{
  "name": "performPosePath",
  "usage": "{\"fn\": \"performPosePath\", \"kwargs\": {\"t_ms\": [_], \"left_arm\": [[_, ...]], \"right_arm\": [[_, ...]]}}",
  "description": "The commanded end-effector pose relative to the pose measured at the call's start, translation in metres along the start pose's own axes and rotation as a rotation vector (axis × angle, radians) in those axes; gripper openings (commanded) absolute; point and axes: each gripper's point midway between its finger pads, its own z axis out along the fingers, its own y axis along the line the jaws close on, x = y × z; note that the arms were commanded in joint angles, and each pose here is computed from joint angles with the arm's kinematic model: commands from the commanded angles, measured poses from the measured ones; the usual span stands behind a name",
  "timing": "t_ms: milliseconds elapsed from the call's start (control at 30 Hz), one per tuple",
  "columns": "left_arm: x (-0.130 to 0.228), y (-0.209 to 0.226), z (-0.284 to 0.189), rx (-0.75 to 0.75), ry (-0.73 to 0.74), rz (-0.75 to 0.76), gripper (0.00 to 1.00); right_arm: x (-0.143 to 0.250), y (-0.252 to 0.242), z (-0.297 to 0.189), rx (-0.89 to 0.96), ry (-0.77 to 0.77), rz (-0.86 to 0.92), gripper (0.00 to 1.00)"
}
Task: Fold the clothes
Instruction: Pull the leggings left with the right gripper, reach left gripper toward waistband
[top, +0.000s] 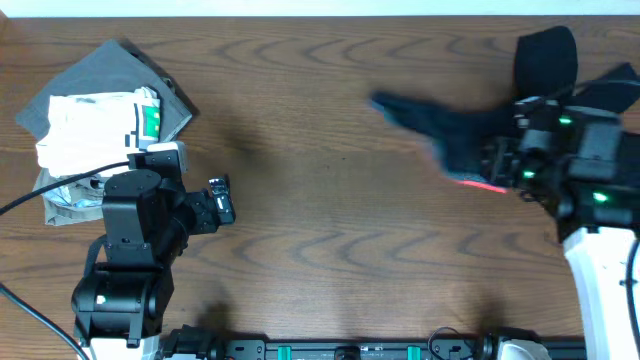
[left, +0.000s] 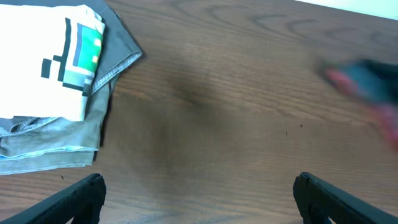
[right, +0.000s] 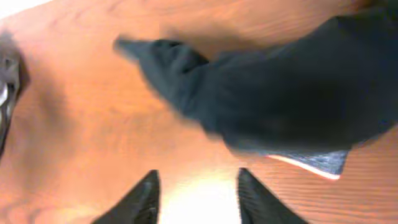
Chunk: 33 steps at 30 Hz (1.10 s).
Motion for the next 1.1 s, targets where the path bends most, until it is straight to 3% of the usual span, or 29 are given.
{"fn": "performPosePath", "kwargs": {"t_ms": [0,133,233,400,800,1067], "left_arm": [[-0.008,-0.002,-0.005,0.010,-0.019,-0.010,0.98],[-0.007,-0.002,-0.005,0.010,-0.019,-0.010,0.98],[-0.008,-0.002,-0.002,0.010,-0.016,-0.010,0.98],[-0.010,-0.018,0.016,0.085,0.019,-0.002,0.97],[-0.002,-0.101,0.121,0.283,0.116,0.130,0.98],[0.006,-0.159,0.197,0.418,0.045,0.191,0.98]], "right_arm": [[0.000,-0.011,0.007,0.111,0.011,-0.042,0.42],[-0.004,-0.032,0.003,0.206,-0.009,-0.025,0.43],[-0.004,-0.049,-0.002,0.287,-0.011,-0.009,0.51],[0.004,-0.068,-0.008,0.370,0.017,0.015,0.51],[0.028,-0.100,-0.024,0.463,0.076,0.215,0.55],[0.042,-0.102,-0.027,0.476,0.132,0.233,0.56]]}}
